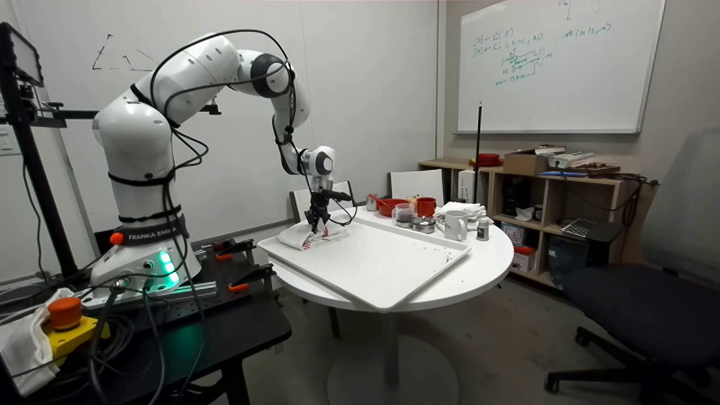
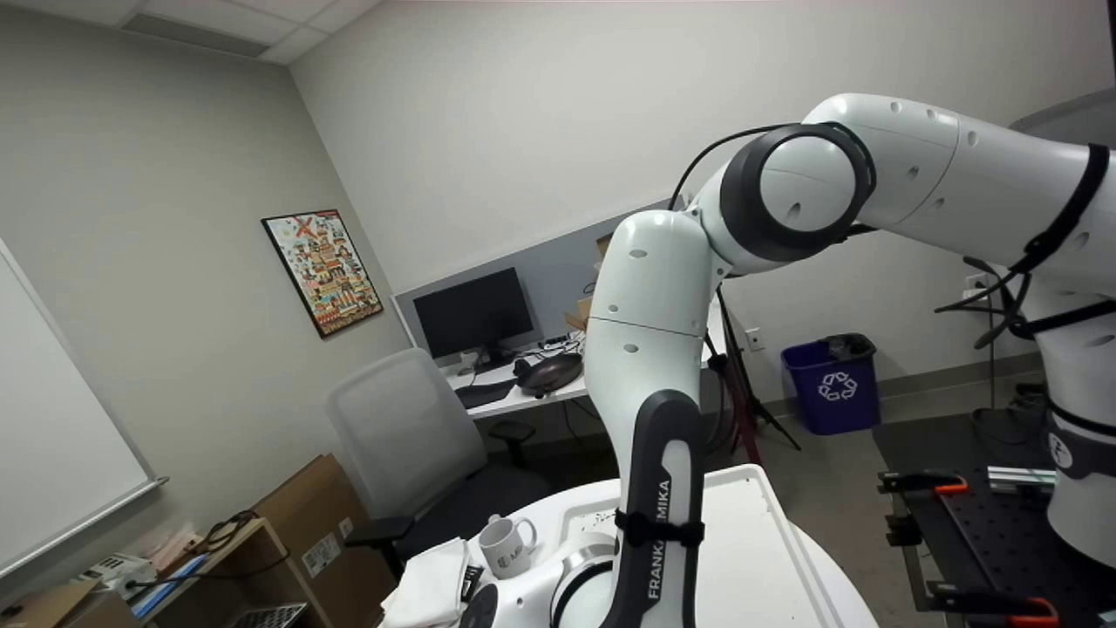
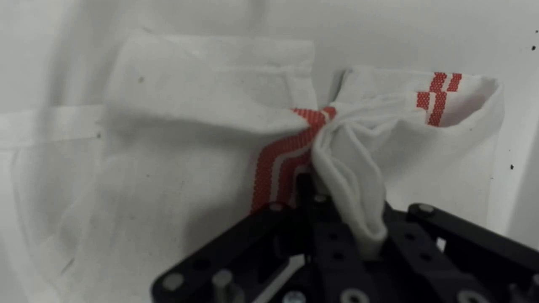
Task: Pick up the white towel and wipe the the white tray.
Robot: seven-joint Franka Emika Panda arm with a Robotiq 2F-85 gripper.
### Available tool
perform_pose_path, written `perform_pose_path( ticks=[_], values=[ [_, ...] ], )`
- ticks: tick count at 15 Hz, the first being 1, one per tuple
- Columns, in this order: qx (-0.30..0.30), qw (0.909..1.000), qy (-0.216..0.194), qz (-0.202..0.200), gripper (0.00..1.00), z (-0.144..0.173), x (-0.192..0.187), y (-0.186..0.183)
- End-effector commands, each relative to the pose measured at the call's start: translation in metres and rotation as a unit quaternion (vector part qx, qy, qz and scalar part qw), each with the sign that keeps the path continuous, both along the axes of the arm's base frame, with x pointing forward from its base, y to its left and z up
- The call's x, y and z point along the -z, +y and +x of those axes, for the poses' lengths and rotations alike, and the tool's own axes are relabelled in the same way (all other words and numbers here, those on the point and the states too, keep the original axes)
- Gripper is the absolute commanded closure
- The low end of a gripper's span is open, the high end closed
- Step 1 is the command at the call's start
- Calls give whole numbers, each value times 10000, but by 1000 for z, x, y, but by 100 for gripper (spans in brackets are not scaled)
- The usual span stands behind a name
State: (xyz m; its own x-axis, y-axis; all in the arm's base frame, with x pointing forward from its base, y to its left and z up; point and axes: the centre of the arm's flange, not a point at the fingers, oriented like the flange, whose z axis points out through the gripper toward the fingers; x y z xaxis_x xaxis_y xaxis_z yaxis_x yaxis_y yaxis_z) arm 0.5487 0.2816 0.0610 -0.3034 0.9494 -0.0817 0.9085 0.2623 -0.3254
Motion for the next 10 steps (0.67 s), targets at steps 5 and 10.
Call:
perform_pose_path(
  ticks=[5, 10],
  values=[
    [-330, 9987, -373, 124, 98, 38, -2, 28],
    [-170, 9977, -571, 311, 98, 56, -15, 29]
  ],
)
